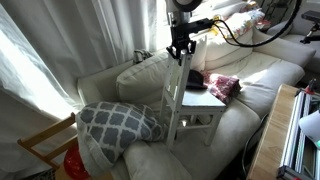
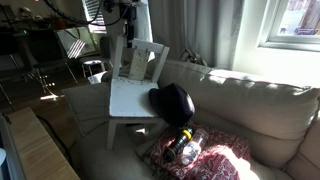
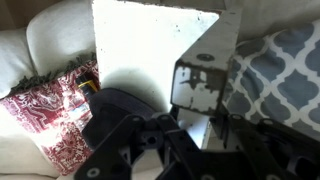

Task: Turn the chair ninety degrees anticlockwise, pick up the hat and hang it on the right corner of the chair backrest

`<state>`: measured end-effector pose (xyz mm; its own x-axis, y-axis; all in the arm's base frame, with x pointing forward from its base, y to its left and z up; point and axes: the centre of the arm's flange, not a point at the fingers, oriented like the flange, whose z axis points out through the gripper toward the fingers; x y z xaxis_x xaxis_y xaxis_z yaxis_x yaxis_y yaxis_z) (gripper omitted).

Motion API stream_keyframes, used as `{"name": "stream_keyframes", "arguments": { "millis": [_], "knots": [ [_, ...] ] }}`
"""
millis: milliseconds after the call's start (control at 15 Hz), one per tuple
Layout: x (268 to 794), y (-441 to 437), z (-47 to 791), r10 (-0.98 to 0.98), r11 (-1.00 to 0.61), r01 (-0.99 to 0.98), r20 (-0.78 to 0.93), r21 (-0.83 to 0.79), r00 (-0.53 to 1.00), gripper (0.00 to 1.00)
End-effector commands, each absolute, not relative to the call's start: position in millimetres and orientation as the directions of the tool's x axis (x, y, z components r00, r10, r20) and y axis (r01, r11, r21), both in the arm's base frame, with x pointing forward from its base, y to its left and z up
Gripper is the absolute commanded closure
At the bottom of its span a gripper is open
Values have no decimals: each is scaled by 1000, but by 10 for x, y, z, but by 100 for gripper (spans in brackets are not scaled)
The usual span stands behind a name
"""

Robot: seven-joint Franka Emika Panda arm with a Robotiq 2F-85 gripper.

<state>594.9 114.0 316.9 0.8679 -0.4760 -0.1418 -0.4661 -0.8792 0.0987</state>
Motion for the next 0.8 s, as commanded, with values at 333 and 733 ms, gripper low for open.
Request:
{"name": "stream_keyframes", "arguments": {
  "millis": [333, 733],
  "knots": [
    [5960, 1088, 3176, -489, -872, -479, -139, 100, 861, 67],
    [5762, 1812, 2957, -264, -955, -245, -100, 164, 959, 92]
  ]
}}
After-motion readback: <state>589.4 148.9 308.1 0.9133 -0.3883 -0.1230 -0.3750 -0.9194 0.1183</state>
